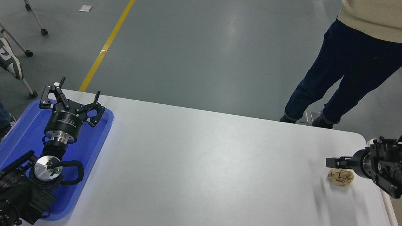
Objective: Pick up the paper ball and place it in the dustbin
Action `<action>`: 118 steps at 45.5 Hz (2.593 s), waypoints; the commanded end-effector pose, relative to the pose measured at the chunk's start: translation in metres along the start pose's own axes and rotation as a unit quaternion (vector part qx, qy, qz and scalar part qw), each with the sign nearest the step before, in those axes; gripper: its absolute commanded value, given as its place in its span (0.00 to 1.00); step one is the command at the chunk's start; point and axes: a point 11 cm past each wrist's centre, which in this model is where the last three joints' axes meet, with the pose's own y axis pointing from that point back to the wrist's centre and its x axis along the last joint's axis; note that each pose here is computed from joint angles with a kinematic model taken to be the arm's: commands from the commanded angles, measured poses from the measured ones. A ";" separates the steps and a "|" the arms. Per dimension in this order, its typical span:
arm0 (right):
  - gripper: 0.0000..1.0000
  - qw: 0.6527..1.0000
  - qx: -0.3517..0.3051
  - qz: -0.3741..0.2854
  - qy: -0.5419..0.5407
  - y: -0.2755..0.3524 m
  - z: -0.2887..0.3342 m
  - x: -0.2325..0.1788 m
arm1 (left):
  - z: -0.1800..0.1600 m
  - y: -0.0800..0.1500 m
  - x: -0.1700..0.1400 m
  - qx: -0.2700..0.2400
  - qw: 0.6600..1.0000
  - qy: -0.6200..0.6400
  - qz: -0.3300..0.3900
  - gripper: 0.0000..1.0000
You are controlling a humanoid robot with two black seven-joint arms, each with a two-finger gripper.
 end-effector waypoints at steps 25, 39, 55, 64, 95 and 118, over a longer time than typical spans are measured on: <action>0.93 1.000 0.004 0.007 -0.028 -0.011 -0.011 -0.026 | 0.000 0.000 0.000 0.000 1.000 0.000 0.000 1.00; 0.23 1.000 0.008 -0.005 -0.022 -0.013 -0.017 -0.033 | 0.000 0.000 0.000 -0.001 1.000 0.000 0.000 1.00; 0.00 1.000 0.013 -0.012 -0.017 -0.010 -0.015 -0.031 | 0.000 0.000 0.000 0.000 1.000 0.000 0.000 1.00; 0.00 1.000 0.015 -0.012 -0.002 0.005 0.006 0.001 | 0.000 0.000 0.000 0.000 1.000 0.000 0.000 1.00; 0.00 0.985 0.081 -0.142 0.046 0.175 0.032 0.103 | -0.001 -0.001 -0.001 0.004 1.000 -0.001 -0.004 1.00; 0.00 0.976 0.108 -0.182 0.051 0.268 0.002 0.148 | -0.001 -0.001 -0.001 0.004 1.000 -0.001 -0.004 1.00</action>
